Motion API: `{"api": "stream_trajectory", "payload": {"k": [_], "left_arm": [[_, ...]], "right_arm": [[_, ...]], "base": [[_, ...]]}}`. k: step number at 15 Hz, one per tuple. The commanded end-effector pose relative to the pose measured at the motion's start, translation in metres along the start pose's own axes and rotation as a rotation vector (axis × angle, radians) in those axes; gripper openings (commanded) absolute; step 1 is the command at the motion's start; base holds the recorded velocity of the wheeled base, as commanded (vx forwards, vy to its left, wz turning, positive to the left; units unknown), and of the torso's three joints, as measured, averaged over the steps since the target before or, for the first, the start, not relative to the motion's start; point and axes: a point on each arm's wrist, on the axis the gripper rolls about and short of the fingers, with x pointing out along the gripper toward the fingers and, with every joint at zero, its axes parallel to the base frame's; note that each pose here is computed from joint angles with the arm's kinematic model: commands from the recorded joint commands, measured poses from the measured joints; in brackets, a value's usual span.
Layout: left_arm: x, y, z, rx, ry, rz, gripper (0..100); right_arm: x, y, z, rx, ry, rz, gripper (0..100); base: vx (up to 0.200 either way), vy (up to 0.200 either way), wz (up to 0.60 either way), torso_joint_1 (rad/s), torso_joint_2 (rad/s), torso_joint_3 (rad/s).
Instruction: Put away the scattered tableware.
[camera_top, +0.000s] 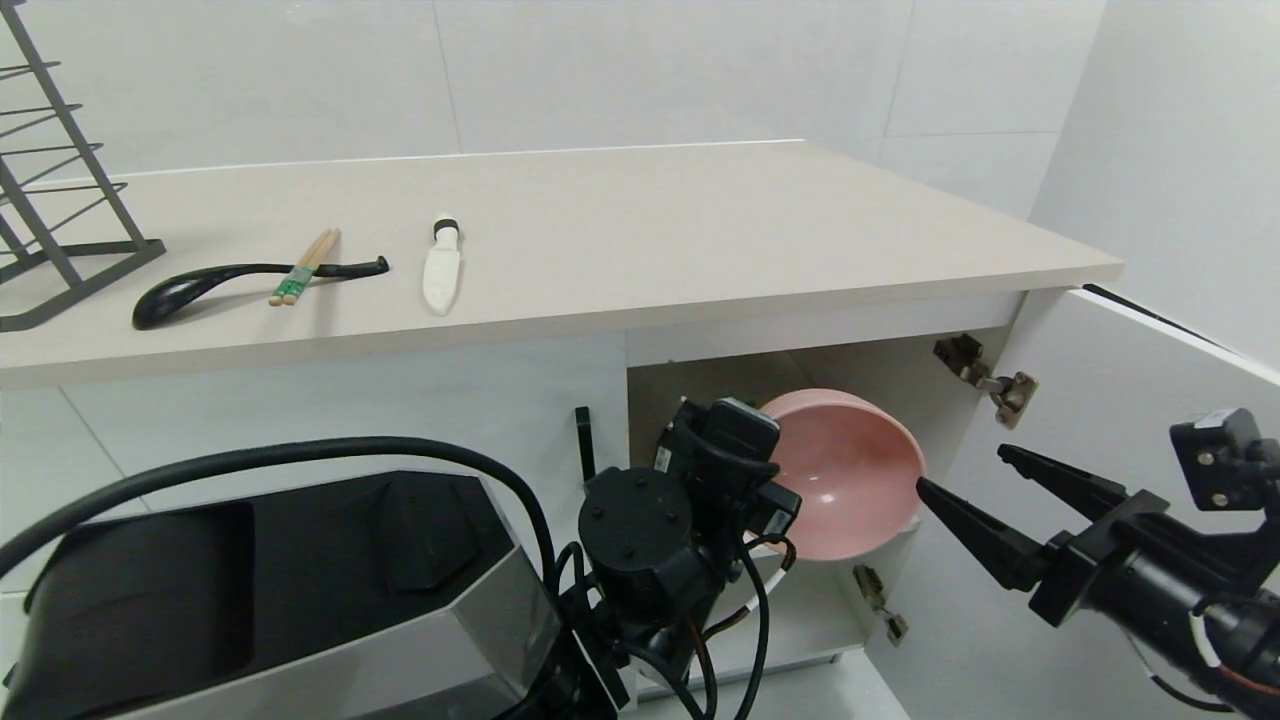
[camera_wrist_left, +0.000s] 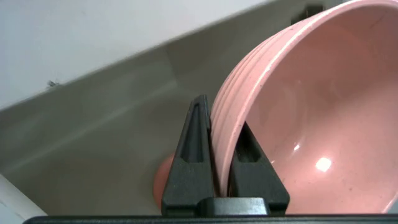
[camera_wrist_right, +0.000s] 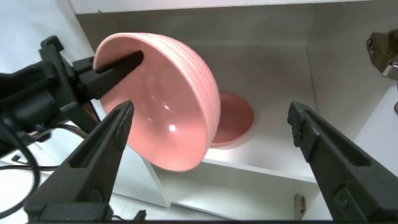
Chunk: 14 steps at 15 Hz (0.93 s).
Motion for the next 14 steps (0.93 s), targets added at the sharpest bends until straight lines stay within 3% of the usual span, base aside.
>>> {"api": "stream_trajectory", "payload": {"k": [1, 6, 14], "left_arm": [[0.001, 0.000, -0.002, 0.000, 0.004, 0.002, 0], [0.001, 0.002, 0.000, -0.034, 0.002, 0.017, 0], [0.009, 0.004, 0.004, -0.056, -0.022, 0.047, 0]], "right_arm": [[0.006, -0.003, -0.007, 0.035, 0.040, -0.016, 100], [0.047, -0.013, -0.039, 0.044, 0.155, -0.048, 100], [0.080, -0.017, -0.031, 0.039, 0.076, -0.071, 100]], "base": [[0.000, 0.000, 0.00, 0.000, 0.00, 0.000], [0.000, 0.000, 0.00, 0.000, 0.00, 0.000], [0.000, 0.000, 0.00, 0.000, 0.00, 0.000]]}}
